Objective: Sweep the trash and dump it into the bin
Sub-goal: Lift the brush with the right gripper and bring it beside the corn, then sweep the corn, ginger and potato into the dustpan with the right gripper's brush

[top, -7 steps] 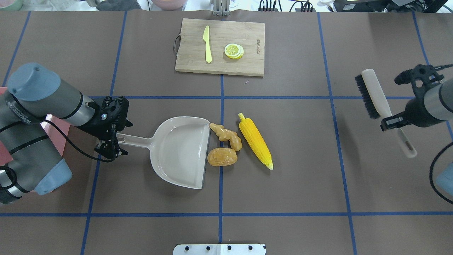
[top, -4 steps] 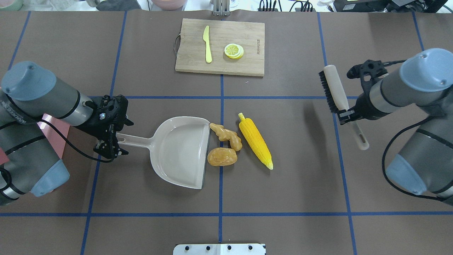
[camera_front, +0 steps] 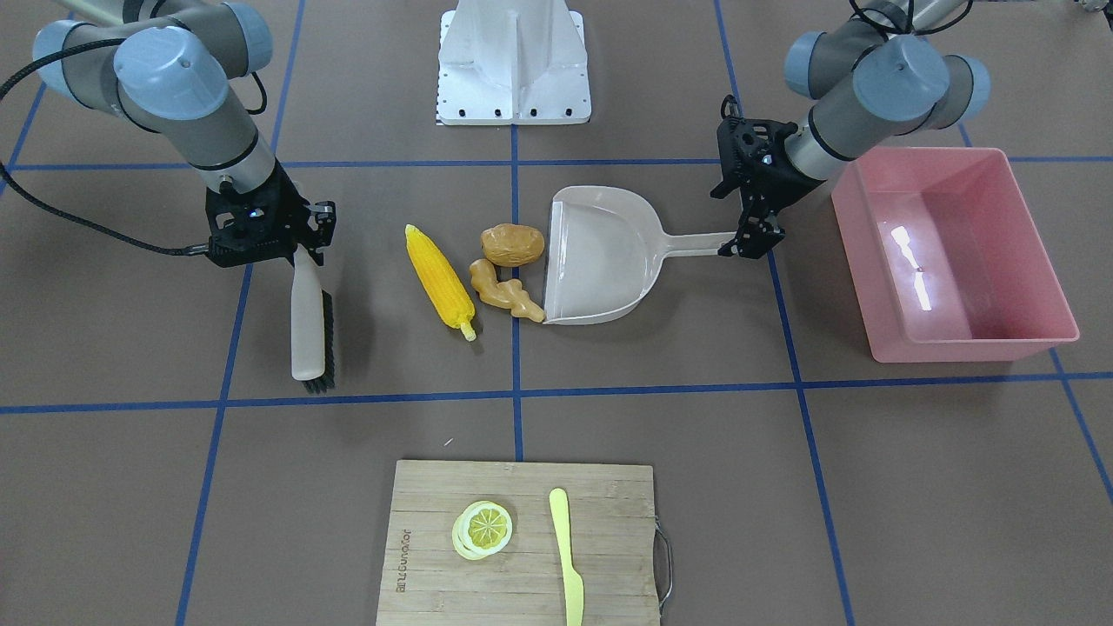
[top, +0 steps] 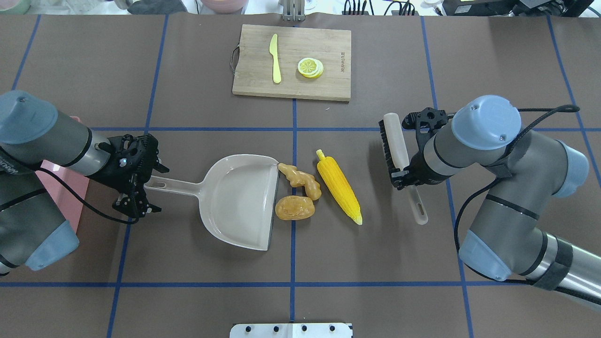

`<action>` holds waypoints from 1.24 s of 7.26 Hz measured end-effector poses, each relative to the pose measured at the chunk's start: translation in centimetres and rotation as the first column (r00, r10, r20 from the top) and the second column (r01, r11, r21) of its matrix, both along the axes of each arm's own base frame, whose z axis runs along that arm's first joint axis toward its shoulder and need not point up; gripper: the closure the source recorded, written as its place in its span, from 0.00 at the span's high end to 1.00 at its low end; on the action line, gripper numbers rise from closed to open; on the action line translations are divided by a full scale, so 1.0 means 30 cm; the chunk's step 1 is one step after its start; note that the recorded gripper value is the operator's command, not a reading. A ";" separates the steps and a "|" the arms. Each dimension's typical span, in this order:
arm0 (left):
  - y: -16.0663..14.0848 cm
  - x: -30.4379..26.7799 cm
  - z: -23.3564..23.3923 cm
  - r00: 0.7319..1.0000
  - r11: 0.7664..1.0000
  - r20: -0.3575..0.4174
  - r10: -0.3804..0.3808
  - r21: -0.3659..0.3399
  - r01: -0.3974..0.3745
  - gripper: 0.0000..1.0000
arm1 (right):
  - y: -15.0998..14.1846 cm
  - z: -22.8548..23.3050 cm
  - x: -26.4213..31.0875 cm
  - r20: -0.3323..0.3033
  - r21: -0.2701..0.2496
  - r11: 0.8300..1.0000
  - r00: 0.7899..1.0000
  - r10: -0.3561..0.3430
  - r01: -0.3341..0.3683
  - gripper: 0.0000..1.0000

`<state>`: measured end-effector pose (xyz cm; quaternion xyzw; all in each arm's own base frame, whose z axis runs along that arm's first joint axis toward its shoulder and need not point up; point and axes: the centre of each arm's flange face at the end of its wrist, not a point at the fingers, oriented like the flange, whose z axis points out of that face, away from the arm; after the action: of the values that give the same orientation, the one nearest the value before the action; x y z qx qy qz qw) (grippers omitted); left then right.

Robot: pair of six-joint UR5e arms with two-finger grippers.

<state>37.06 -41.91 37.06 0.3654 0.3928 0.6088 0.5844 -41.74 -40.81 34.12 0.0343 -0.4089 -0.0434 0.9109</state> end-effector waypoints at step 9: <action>-0.038 0.068 -0.056 1.000 1.000 -0.015 -0.002 0.009 0.002 0.99 | 0.347 -0.034 -0.233 -0.095 -0.036 0.999 0.995 -0.018 0.015 0.00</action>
<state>39.10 -43.04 35.37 0.3729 0.3942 0.6071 0.5804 -48.73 -30.39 33.11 0.0129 -0.3661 -0.0454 0.9294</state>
